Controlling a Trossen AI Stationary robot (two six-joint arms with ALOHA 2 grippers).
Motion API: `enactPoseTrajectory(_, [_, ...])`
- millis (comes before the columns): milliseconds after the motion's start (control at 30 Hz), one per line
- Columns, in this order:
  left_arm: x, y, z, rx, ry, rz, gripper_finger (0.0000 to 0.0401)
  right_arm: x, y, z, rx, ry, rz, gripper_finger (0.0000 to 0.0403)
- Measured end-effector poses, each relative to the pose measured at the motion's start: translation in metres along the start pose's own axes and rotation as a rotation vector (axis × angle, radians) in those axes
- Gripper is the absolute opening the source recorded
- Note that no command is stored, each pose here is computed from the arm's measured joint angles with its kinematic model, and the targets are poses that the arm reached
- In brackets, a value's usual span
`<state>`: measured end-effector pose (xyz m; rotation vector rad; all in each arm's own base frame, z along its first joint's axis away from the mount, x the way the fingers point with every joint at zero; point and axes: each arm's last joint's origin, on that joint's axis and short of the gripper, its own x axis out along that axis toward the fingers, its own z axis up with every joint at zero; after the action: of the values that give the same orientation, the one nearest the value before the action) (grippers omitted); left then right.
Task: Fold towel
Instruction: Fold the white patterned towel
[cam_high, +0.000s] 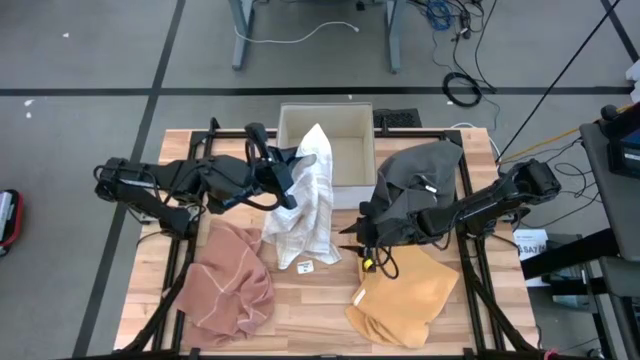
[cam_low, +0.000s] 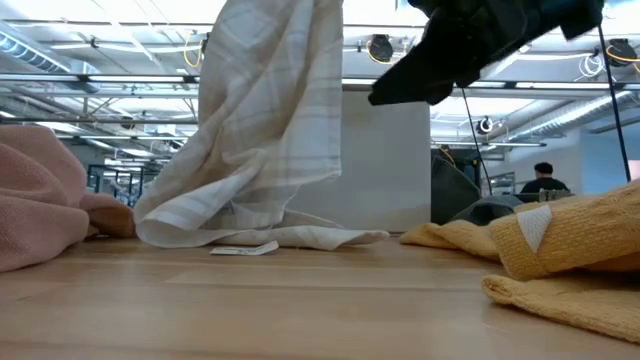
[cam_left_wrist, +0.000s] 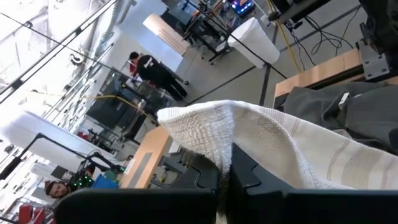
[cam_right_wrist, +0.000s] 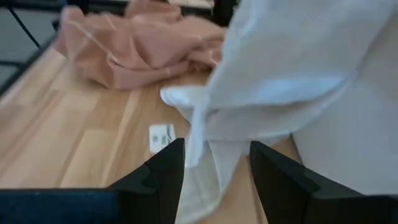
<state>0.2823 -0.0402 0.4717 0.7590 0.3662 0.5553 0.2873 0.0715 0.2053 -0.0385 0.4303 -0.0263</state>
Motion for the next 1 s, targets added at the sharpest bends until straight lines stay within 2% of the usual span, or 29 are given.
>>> enactPoseTrajectory(233, [0.0,0.0,0.0,-0.01,-0.003,0.003,0.0,0.03,0.003,-0.02,0.001,-0.029,0.034,0.0169])
enactPoseTrajectory(400, [0.0,0.0,0.0,-0.013,-0.004,0.003,0.0,0.051,0.0,-0.038,0.02,-0.011,0.014,0.0169])
enactPoseTrajectory(667, [0.0,0.0,0.0,-0.017,-0.003,0.003,0.0,0.071,0.0,-0.044,0.044,-0.072,0.056,0.0162])
enactPoseTrajectory(800, [0.0,0.0,0.0,-0.015,0.0,0.001,0.0,0.069,0.0,-0.043,0.014,-0.05,0.05,0.0113])
enactPoseTrajectory(933, [-0.001,-0.003,-0.001,-0.008,0.015,-0.013,0.0,0.06,0.003,-0.036,-0.081,-0.045,0.061,0.0021])
enactPoseTrajectory(1000, [-0.002,-0.005,-0.004,0.003,0.036,-0.029,0.0,0.053,0.004,-0.033,-0.111,-0.007,0.055,0.001])
